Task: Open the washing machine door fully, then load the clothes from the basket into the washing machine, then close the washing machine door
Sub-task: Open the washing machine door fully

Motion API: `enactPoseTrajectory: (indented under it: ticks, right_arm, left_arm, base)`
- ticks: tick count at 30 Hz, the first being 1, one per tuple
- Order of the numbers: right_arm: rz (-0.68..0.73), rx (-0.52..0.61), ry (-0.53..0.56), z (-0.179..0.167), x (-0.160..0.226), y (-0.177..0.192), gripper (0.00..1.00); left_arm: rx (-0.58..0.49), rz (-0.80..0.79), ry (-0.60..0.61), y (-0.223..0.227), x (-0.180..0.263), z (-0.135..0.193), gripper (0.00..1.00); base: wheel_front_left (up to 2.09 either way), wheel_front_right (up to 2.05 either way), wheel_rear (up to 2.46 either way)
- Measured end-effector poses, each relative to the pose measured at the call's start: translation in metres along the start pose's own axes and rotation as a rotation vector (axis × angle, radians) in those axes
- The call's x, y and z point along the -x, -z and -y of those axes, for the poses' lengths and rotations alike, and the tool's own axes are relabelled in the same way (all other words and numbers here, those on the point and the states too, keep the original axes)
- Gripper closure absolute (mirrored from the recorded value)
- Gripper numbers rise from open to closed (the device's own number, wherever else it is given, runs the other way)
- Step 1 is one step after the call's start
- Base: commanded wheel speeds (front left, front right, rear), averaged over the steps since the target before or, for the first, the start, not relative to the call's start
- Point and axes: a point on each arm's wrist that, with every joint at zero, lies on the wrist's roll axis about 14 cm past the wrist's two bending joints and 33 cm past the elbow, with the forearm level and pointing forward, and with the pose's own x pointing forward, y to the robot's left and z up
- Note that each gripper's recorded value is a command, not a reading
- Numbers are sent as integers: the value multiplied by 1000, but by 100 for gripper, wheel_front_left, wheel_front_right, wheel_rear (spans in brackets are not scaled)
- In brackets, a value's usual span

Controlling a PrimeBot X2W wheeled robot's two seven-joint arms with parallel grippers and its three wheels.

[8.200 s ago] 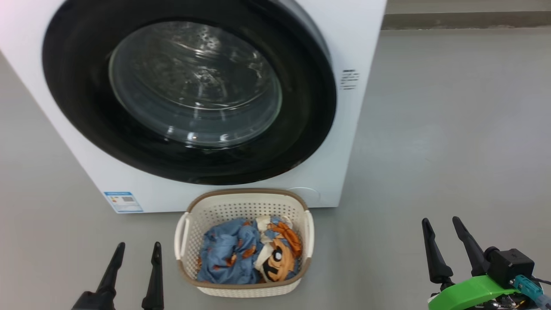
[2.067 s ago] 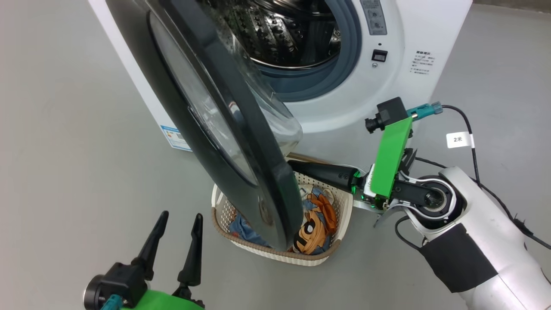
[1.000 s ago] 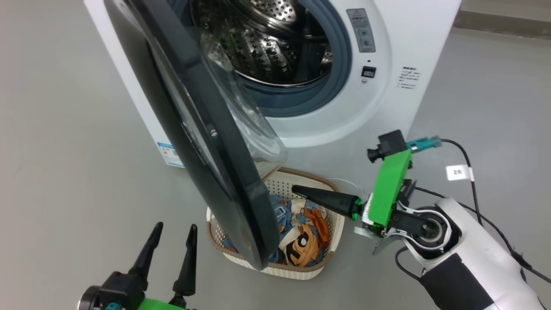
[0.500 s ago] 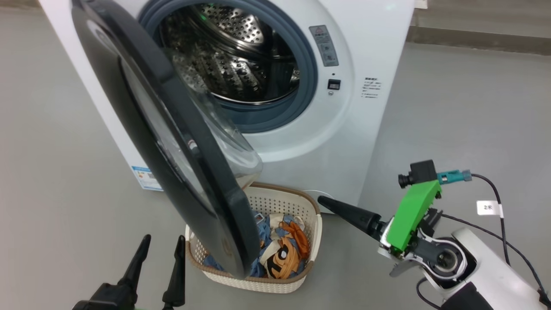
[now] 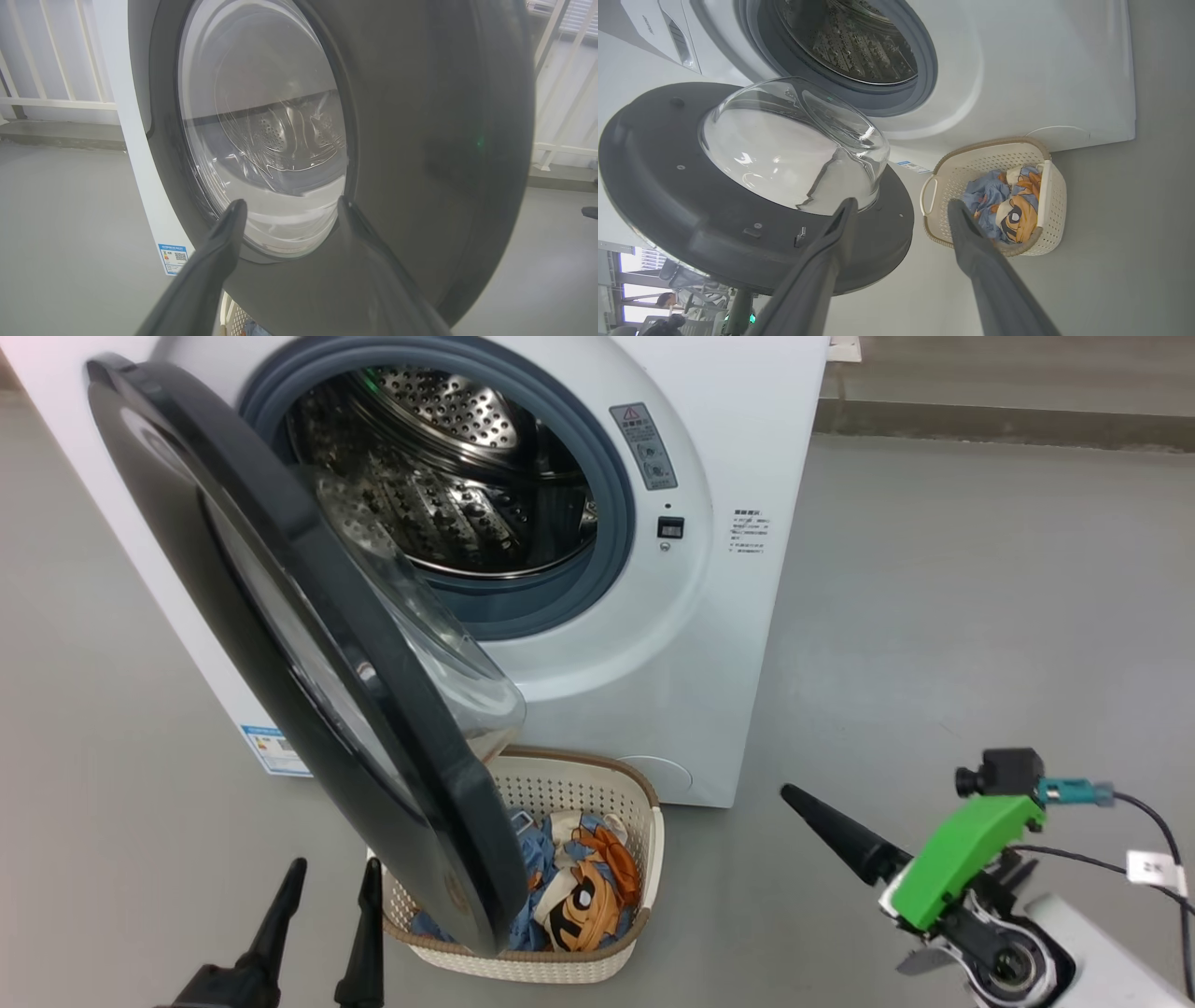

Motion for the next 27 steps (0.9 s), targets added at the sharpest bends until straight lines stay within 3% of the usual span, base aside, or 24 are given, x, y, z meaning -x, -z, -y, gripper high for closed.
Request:
enactPoseTrajectory:
  ticks: [8,11,16,21,27]
  right_arm:
    - [145,144,102,32,21,-8,0]
    - [237,202,112,36,27,-17,0]
    - [272,306,136,44,33,-20,0]
    - [410,428,161,41,45,-63,0]
    - [467,516,195,42,57,-60,0]
  left_arm:
    - [3,-5,-1,2,3,0,0]
    - [2,3,-9,0,4,-3,0]
    - [2,7,-18,-2,4,-6,0]
    - [1,9,-20,-2,4,-7,0]
    - [1,11,-24,-3,4,-8,0]
  base:
    - [0,0,0]
    - [0,0,0]
    - [0,0,0]
    - [0,0,0]
    - [0,0,0]
